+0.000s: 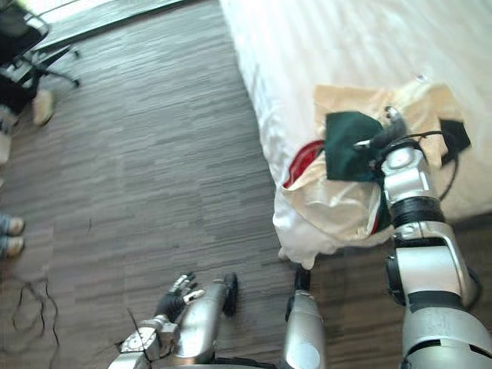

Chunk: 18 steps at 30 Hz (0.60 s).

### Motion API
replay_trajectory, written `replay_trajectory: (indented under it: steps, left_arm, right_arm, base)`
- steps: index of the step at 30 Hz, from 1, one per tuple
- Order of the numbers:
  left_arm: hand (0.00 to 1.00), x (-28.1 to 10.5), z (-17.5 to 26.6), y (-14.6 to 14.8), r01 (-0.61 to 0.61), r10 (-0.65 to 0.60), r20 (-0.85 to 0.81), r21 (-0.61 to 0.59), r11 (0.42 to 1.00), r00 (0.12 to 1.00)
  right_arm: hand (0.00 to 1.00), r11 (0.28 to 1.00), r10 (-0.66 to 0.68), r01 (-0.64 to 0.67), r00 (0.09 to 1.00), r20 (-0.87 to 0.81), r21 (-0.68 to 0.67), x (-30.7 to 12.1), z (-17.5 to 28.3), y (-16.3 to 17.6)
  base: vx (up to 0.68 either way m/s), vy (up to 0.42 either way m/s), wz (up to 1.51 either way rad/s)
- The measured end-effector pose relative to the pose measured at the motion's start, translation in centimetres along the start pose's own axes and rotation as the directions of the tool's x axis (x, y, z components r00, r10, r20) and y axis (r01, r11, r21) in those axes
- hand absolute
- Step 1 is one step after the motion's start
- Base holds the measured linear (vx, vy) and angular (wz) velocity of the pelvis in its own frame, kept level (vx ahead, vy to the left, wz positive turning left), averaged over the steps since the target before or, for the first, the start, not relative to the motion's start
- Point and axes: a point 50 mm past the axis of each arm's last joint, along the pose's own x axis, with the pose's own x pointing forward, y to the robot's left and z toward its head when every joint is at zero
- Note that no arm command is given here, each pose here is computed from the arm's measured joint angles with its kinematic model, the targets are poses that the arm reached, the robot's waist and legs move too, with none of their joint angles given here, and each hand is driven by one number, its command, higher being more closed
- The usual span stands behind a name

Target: Tidy the bed and pick cloth on bed and put in laundry

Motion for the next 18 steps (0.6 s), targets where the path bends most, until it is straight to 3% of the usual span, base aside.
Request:
replay_trajectory:
  steps: [4, 5, 9, 18]
  left_arm:
    - [0.0, 0.4, 1.0, 0.5, 0.021, -0.022, 0.019, 0.04, 0.999, 1.0]
    - [0.0, 0.6, 1.2, 0.5, 0.029, -0.03, 0.019, 0.043, 0.999, 0.999]
    - [0.0, 0.8, 1.2, 0.7, 0.031, -0.031, 0.004, 0.046, 0.998, 1.0]
    - [0.0, 0.7, 0.1, 0.8, 0.018, -0.018, -0.032, 0.009, 1.0, 0.999]
  right_arm:
    - [0.0, 1.0, 0.031, -0.031, 0.998, 0.046, 0.003, -0.4, 0.9, 1.1]
    - [1.0, 0.999, 0.038, -0.039, 0.997, 0.061, 0.005, -0.4, 1.2, 1.3]
    - [1.0, 0.995, 0.094, -0.089, 0.986, 0.135, -0.042, -0.8, 3.0, 3.0]
    - [1.0, 0.994, 0.106, -0.098, 0.979, 0.172, -0.052, -0.6, 3.5, 2.4]
  base:
    - [0.08, 0.167, -0.34]
    - [0.12, 0.083, -0.51]
    - [0.07, -0.003, -0.43]
    - [0.01, -0.055, -0.04]
